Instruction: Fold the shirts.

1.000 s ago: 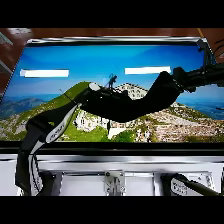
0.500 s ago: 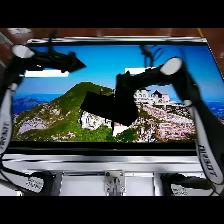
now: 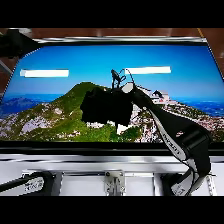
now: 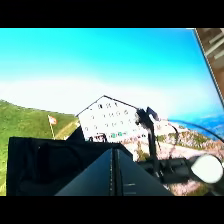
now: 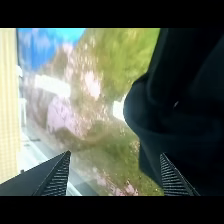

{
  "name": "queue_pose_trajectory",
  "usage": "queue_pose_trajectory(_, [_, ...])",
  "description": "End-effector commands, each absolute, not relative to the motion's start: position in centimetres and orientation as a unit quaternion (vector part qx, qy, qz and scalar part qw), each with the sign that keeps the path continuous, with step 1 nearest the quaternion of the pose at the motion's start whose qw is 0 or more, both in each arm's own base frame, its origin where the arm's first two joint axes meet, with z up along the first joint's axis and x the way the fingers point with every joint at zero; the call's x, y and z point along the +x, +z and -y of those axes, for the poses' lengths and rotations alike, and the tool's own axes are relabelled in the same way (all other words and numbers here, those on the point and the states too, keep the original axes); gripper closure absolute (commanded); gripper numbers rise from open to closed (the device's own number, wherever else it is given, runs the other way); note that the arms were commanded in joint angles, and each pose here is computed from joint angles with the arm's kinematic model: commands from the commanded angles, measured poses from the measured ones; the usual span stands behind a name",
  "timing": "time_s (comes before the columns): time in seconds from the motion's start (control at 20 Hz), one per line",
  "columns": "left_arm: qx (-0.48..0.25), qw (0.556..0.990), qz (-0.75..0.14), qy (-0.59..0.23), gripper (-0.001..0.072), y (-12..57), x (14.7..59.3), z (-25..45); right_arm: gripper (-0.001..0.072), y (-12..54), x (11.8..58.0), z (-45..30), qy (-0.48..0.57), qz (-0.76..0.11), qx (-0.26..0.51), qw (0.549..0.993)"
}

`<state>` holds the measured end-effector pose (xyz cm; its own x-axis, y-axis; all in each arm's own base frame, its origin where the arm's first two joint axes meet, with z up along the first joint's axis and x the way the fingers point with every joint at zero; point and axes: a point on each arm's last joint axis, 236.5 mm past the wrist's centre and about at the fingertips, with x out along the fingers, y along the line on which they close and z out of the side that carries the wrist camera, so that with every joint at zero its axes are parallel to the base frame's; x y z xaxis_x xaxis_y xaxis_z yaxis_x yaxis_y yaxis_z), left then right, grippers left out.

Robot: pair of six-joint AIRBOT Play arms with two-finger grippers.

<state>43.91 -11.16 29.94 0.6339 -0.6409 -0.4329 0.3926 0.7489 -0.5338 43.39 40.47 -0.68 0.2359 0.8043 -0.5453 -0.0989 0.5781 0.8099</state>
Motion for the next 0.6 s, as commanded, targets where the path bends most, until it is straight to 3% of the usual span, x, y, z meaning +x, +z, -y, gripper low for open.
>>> queue_pose_trajectory(0.0, [-0.184, 0.881, -0.317, -0.298, 0.0673, 30.0, 42.7, 11.2, 0.0042, -1.4, 43.1, -37.3, 0.311, -0.566, 0.315, 0.696])
queue_pose_trajectory(0.15, [-0.182, 0.880, -0.322, -0.299, 0.0673, 29.5, 42.7, 11.2, 0.0041, -3.2, 40.8, -28.6, 0.272, -0.644, 0.203, 0.685])
queue_pose_trajectory(0.3, [-0.183, 0.880, -0.322, -0.299, 0.0673, 29.5, 42.7, 11.2, 0.0041, -6.3, 39.2, -16.7, 0.145, -0.727, 0.121, 0.660])
queue_pose_trajectory(0.55, [-0.183, 0.879, -0.322, -0.299, 0.0672, 29.5, 42.7, 11.2, 0.0041, -9.4, 40.2, -16.8, 0.124, -0.700, 0.248, 0.658])
